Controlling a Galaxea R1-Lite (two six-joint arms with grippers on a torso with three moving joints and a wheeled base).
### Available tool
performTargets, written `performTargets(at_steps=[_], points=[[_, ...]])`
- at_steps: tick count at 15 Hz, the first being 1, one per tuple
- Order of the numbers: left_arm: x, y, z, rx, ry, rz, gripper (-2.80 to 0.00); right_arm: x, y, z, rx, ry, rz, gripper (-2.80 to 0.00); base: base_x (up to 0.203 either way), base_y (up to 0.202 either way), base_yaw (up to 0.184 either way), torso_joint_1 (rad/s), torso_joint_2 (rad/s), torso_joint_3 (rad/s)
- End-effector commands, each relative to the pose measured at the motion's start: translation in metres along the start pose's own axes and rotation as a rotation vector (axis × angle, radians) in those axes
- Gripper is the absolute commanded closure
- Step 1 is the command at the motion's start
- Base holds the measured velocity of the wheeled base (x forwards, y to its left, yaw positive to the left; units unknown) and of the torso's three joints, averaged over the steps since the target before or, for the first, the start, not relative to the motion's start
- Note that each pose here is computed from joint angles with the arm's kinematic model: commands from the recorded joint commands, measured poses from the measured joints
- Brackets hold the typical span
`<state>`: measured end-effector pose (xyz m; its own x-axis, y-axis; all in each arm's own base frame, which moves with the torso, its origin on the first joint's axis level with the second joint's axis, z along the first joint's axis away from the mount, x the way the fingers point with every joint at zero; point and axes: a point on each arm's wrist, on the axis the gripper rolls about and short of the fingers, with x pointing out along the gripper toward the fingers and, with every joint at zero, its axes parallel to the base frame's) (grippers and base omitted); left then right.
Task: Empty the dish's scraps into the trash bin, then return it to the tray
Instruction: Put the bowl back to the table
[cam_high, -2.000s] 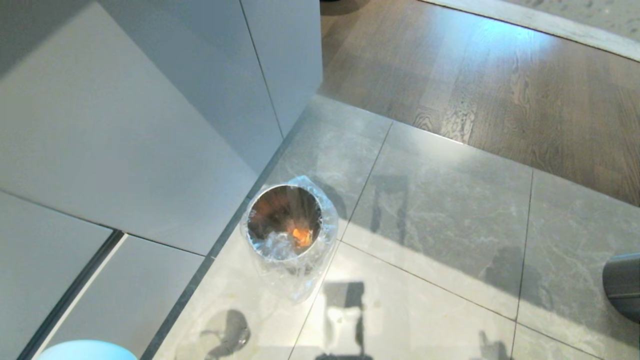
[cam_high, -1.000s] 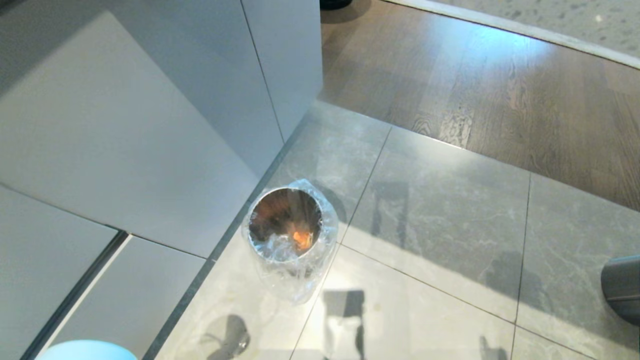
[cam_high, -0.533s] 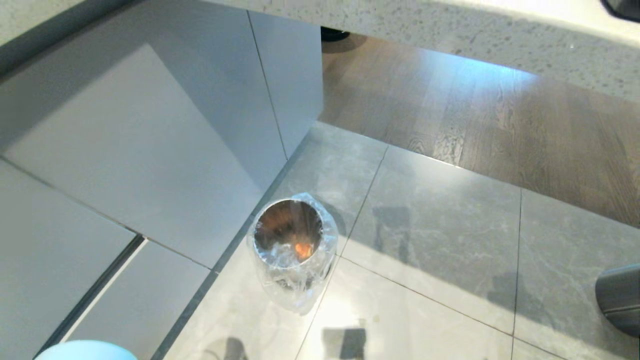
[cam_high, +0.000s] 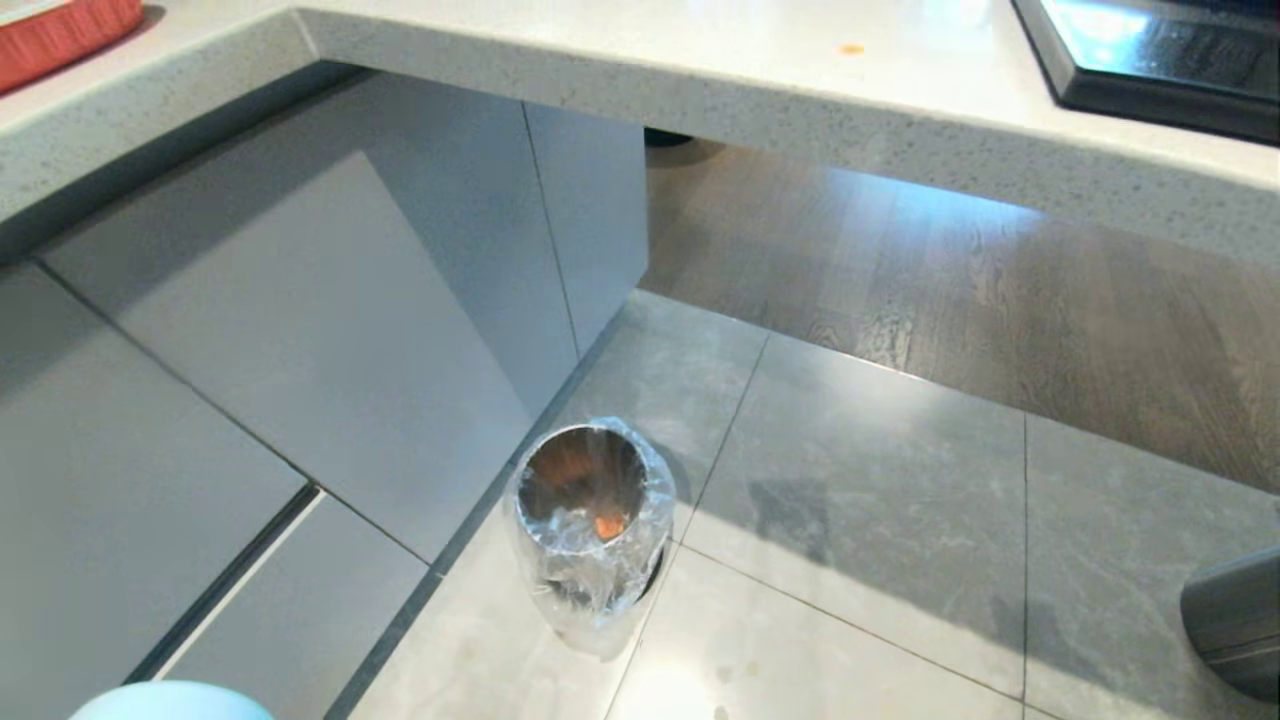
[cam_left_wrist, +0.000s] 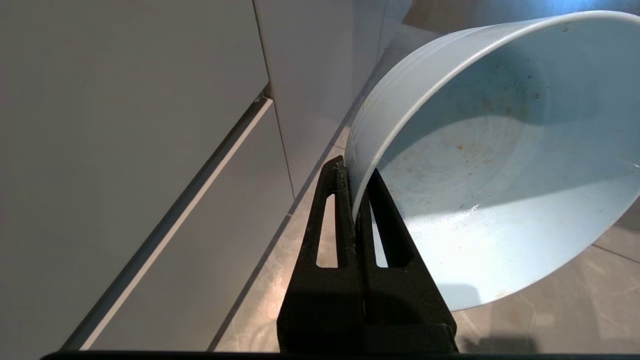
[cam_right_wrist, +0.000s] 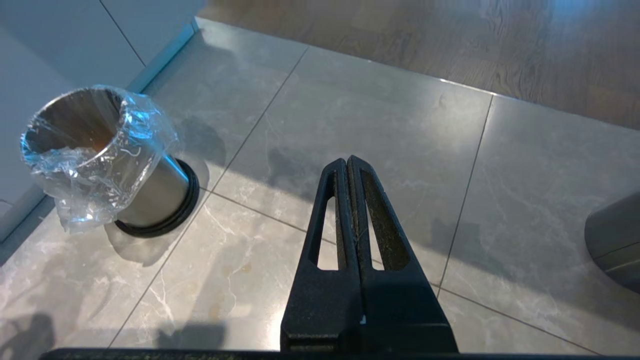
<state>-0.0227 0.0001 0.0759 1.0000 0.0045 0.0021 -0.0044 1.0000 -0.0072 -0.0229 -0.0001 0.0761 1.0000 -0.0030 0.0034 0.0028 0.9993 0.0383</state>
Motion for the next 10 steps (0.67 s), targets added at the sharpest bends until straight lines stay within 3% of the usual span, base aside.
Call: performTargets(at_steps=[1, 10], points=[[0.0, 0.0, 0.0001, 0.0, -0.001, 0.0, 0.0, 0.0, 0.0, 0.0001, 0.0, -0.001, 0.0, 0.0, 0.0, 0.0, 0.0, -0.001, 0.01, 0.203], [0.0, 0.0, 0.0001, -0.004, -0.001, 0.0, 0.0, 0.0, 0.0, 0.0001, 0.0, -0.001, 0.0, 0.0, 0.0, 0.0, 0.0, 0.004, 0.0, 0.203]])
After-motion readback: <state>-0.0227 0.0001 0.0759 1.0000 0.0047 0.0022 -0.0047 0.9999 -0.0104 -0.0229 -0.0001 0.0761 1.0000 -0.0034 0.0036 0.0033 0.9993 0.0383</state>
